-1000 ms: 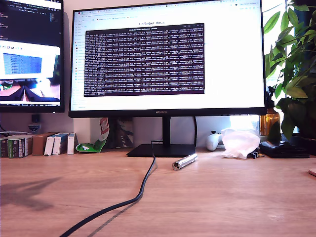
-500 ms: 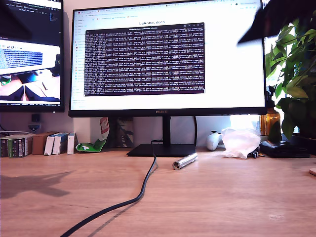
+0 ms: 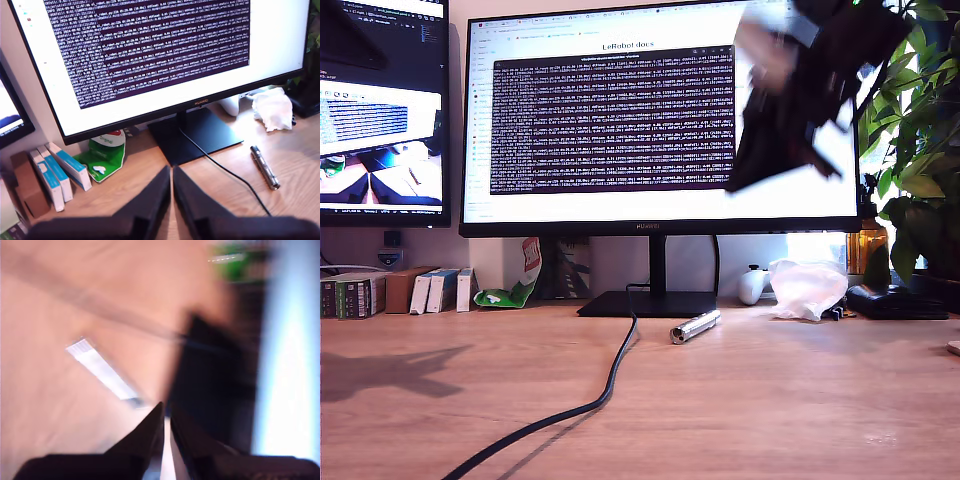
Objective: Pick the metallic laser pointer with your right arm, pass it to your left arm, then place it down to the left side of the table
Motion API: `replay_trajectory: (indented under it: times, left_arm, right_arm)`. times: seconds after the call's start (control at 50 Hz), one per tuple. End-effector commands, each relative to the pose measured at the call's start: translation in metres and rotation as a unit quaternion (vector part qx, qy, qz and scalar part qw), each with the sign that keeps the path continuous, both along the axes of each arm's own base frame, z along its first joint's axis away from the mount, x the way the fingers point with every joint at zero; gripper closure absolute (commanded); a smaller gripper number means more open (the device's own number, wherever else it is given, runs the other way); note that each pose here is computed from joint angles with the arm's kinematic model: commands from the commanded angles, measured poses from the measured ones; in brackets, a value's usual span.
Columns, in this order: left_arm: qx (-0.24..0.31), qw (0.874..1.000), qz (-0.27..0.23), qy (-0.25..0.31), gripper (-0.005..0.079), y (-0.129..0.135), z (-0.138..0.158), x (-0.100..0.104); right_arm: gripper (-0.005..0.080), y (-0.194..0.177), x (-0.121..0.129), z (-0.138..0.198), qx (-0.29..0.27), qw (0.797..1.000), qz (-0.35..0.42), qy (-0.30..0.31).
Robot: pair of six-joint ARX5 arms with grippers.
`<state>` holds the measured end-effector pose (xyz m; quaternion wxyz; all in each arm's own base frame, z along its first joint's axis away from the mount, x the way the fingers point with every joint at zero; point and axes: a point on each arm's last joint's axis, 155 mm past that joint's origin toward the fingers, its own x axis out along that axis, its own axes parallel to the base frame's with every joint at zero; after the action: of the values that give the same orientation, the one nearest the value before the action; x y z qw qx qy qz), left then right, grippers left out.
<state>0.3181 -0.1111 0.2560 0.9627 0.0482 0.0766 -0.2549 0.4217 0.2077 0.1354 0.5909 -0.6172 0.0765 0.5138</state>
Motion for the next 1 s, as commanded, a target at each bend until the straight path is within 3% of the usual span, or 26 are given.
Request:
replay_trajectory:
  times: [0.0, 0.2, 0.34, 0.4, 0.98]
  left_arm:
    - [0.005, 1.0, -0.006, -0.017, 0.0753, -0.002, 0.011, 0.001]
    - [0.005, 1.0, -0.006, -0.016, 0.0753, -0.002, 0.011, 0.001]
    - [0.005, 1.0, -0.006, -0.016, 0.0753, -0.003, 0.011, 0.001]
    - [0.005, 1.0, -0.006, -0.016, 0.0753, -0.003, 0.011, 0.001]
    - [0.006, 1.0, -0.006, -0.009, 0.0753, -0.002, 0.007, 0.0]
  right_arm:
    - [0.0761, 0.001, -0.003, -0.026, -0.037, 0.999, 0.023, 0.012]
    - [0.0736, 0.002, -0.006, -0.05, -0.055, 0.997, 0.036, 0.033]
    - [0.049, 0.013, -0.011, -0.047, -0.032, 0.997, 0.062, 0.035]
    - [0.0438, 0.017, -0.014, -0.047, -0.021, 0.997, 0.069, 0.039]
    - [0.0389, 0.047, -0.001, -0.066, 0.016, 0.992, 0.11, 0.059]
